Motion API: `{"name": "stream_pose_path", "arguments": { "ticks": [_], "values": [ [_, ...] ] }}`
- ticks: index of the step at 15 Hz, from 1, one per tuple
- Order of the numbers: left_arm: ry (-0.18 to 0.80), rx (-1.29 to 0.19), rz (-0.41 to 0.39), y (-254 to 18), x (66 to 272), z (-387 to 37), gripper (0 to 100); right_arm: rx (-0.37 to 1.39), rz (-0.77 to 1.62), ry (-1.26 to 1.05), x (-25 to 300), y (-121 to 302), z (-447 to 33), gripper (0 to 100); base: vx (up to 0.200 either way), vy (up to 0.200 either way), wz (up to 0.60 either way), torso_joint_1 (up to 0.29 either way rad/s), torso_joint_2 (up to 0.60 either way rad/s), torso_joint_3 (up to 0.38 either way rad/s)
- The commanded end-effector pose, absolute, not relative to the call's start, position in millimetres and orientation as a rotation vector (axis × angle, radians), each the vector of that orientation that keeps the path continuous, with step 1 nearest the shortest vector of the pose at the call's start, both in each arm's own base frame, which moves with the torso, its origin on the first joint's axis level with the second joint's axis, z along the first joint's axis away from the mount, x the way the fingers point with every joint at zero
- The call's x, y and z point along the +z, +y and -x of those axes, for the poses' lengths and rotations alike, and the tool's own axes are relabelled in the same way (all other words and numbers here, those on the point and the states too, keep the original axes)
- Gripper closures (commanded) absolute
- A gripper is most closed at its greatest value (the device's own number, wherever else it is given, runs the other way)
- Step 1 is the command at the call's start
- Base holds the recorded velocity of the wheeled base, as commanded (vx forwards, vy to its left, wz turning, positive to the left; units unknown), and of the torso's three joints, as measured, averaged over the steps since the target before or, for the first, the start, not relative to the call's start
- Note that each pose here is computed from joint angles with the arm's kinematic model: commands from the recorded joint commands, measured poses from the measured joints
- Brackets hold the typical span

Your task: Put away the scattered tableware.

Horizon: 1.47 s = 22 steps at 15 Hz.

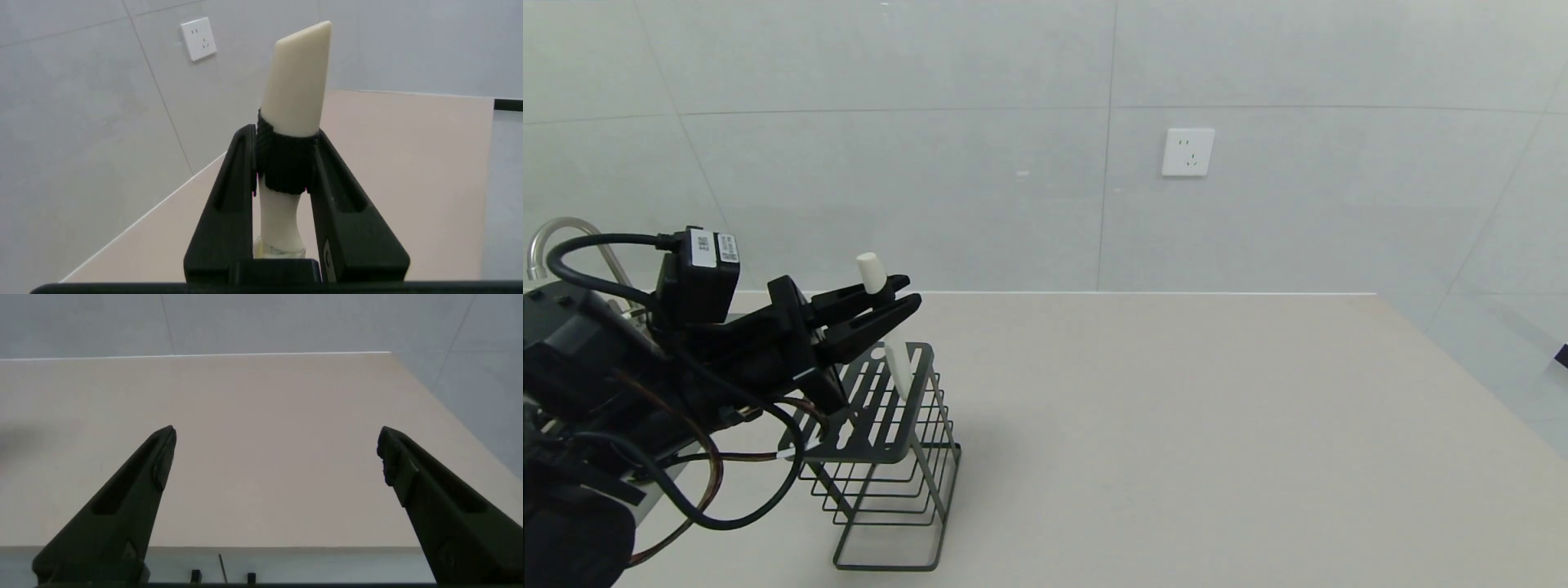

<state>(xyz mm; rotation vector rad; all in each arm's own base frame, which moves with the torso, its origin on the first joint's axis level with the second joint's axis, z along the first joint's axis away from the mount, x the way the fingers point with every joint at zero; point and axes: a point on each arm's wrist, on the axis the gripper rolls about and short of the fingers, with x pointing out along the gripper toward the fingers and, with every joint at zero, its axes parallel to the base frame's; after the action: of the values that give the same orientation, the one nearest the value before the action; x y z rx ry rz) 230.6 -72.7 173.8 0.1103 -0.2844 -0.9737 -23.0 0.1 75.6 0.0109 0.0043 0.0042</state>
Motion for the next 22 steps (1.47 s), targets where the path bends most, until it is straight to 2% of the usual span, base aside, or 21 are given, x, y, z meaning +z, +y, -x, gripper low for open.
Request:
{"name": "stream_pose_path", "arguments": {
  "ticks": [1,6,22],
  "values": [
    [-0.275,-0.972,-0.108,-73,172,-232,100,0.005,-0.011,0.006,76,0,23,0,0.0,0.0,0.0,0.0,0.0,0.0],
    [-0.224,-0.974,-0.096,-71,161,-227,100,0.005,-0.011,0.006,76,0,23,0,0.0,0.0,0.0,0.0,0.0,0.0],
    [-0.202,-0.946,-0.092,-67,156,-231,100,0.005,-0.008,0.005,76,0,23,0,0.0,0.0,0.0,0.0,0.0,0.0]
  ]
}}
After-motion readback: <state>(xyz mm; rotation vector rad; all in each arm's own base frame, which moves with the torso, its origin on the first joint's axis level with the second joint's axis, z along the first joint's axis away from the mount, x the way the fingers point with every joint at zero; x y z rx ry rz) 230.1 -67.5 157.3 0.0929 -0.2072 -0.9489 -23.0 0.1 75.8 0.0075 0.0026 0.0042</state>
